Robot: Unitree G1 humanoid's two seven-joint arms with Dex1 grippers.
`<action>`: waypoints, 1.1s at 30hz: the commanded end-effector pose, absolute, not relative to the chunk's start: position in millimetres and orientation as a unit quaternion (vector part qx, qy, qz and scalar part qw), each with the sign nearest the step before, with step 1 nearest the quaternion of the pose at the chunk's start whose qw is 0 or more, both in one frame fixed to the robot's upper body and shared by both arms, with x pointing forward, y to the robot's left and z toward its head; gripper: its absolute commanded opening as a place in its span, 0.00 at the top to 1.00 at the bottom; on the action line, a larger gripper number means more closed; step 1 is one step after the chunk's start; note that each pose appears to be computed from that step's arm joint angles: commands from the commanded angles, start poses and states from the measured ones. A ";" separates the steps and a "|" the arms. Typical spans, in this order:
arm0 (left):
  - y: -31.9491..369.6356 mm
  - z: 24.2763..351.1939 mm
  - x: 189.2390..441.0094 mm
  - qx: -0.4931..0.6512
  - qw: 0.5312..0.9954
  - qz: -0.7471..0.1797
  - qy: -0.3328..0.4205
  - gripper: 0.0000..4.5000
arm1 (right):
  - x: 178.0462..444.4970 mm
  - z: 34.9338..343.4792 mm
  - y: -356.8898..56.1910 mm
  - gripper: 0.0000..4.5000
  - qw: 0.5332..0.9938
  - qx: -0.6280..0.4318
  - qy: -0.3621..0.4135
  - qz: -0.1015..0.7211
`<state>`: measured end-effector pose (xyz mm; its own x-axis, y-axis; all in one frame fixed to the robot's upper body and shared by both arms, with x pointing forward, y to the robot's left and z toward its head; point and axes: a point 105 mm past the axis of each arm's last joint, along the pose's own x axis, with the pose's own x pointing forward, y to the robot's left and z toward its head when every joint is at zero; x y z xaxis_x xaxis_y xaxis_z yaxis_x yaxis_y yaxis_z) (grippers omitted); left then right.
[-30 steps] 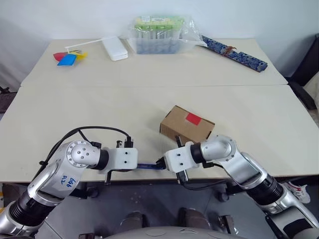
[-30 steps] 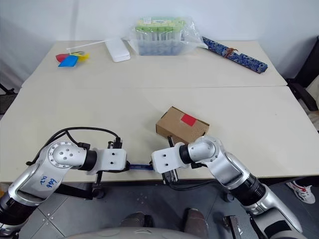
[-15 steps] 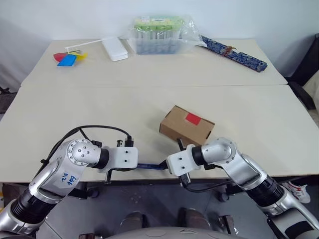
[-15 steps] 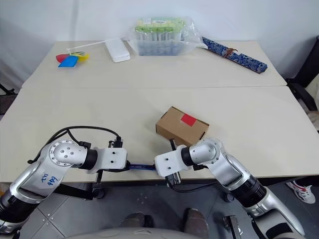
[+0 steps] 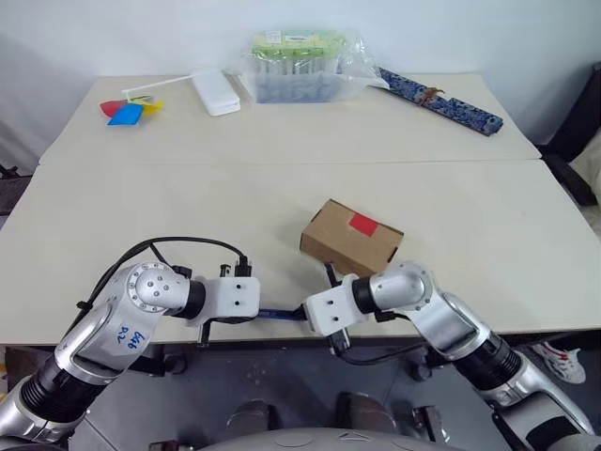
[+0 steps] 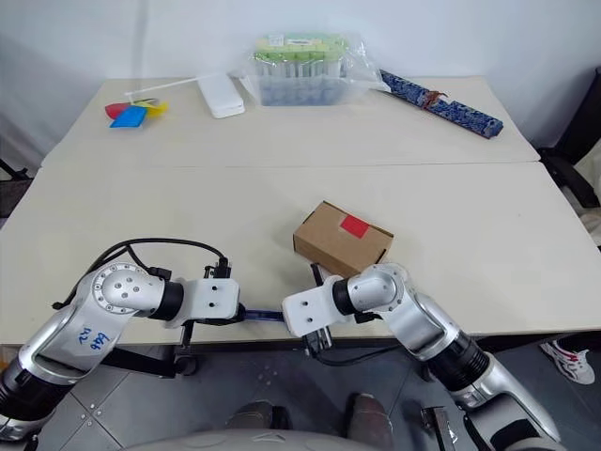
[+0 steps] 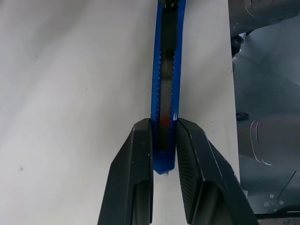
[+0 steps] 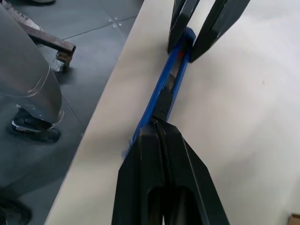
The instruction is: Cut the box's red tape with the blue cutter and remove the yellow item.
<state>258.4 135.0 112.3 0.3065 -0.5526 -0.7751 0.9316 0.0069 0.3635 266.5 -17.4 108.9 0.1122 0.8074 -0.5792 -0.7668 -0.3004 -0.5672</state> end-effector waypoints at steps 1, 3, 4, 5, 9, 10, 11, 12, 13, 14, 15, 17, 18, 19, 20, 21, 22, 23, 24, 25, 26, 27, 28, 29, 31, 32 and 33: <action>130.9 97.5 251.1 0.428 0.667 -0.564 0.233 0.92 | 261.8 103.9 -7.6 0.99 0.578 -0.454 -0.025 0.678; 130.8 97.5 251.2 0.428 0.667 -0.564 0.234 0.92 | 262.6 104.0 -2.6 0.99 0.577 -0.454 -0.029 0.678; 130.8 97.6 251.3 0.428 0.667 -0.564 0.234 0.92 | 263.0 104.0 0.2 0.99 0.577 -0.453 -0.031 0.679; 130.6 97.7 251.1 0.428 0.666 -0.564 0.234 0.92 | 263.0 104.0 1.8 0.99 0.576 -0.453 -0.033 0.679; 129.8 97.8 250.2 0.427 0.666 -0.565 0.234 0.92 | 263.1 104.3 7.7 0.99 0.574 -0.453 -0.039 0.681; 129.7 97.8 250.1 0.427 0.666 -0.565 0.234 0.92 | 263.3 104.4 8.8 0.99 0.574 -0.453 -0.040 0.681; 129.6 97.8 249.9 0.427 0.666 -0.565 0.234 0.92 | 263.6 105.0 11.3 0.99 0.574 -0.452 -0.042 0.681; 129.6 97.8 249.8 0.426 0.666 -0.565 0.234 0.92 | 263.9 105.5 13.1 0.99 0.574 -0.452 -0.044 0.682; 129.8 97.7 249.8 0.427 0.666 -0.565 0.234 0.92 | 264.5 105.8 14.8 0.99 0.572 -0.454 -0.047 0.682; 130.0 97.7 249.8 0.427 0.666 -0.565 0.235 0.92 | 264.9 105.8 15.9 0.99 0.570 -0.455 -0.048 0.683; 130.1 97.8 250.0 0.428 0.666 -0.564 0.235 0.92 | 265.1 105.7 16.3 0.99 0.569 -0.455 -0.049 0.683; 129.9 97.9 250.0 0.428 0.667 -0.564 0.234 0.92 | 265.3 105.8 18.6 0.99 0.568 -0.454 -0.051 0.685; 129.6 97.9 249.9 0.427 0.667 -0.564 0.234 0.92 | 265.2 105.7 20.6 0.99 0.567 -0.453 -0.053 0.686; 129.3 97.8 249.6 0.427 0.667 -0.564 0.234 0.92 | 265.1 105.7 22.5 0.99 0.566 -0.453 -0.055 0.687; 129.0 97.7 249.5 0.427 0.667 -0.565 0.234 0.92 | 265.0 105.7 23.5 0.99 0.565 -0.453 -0.056 0.687; 129.1 97.8 249.6 0.427 0.667 -0.564 0.234 0.92 | 265.3 106.7 24.7 0.99 0.567 -0.452 -0.057 0.687; 129.2 98.0 250.0 0.428 0.667 -0.564 0.234 0.92 | 266.4 108.2 25.2 0.99 0.570 -0.451 -0.059 0.685; 129.7 98.6 251.0 0.428 0.669 -0.562 0.232 0.92 | 268.8 111.1 24.1 0.99 0.574 -0.453 -0.060 0.680; 130.1 99.4 252.0 0.428 0.671 -0.560 0.231 0.92 | 271.2 114.9 22.5 0.99 0.579 -0.453 -0.061 0.675; 130.6 100.3 253.0 0.426 0.675 -0.557 0.228 0.92 | 273.4 119.5 20.5 0.99 0.587 -0.451 -0.062 0.670; 131.9 101.3 254.2 0.424 0.680 -0.554 0.227 0.92 | 275.1 124.9 18.2 0.99 0.595 -0.446 -0.062 0.666; 133.8 102.2 255.4 0.422 0.684 -0.550 0.227 0.92 | 276.3 130.4 15.2 0.99 0.603 -0.440 -0.061 0.662; 136.7 104.8 258.1 0.420 0.691 -0.545 0.221 0.92 | 276.9 137.9 9.6 0.99 0.612 -0.432 -0.057 0.660; 139.0 108.4 261.2 0.416 0.701 -0.539 0.212 0.92 | 276.6 145.6 3.6 0.99 0.621 -0.423 -0.054 0.658; 143.1 116.7 267.8 0.403 0.723 -0.528 0.190 0.92 | 275.2 161.7 -7.7 0.99 0.644 -0.396 -0.044 0.653; 145.3 120.9 270.2 0.398 0.731 -0.525 0.179 0.92 | 274.1 169.6 -13.1 0.99 0.655 -0.381 -0.040 0.651; 147.3 125.7 272.2 0.392 0.739 -0.522 0.167 0.92 | 273.1 177.3 -18.9 0.99 0.665 -0.369 -0.036 0.649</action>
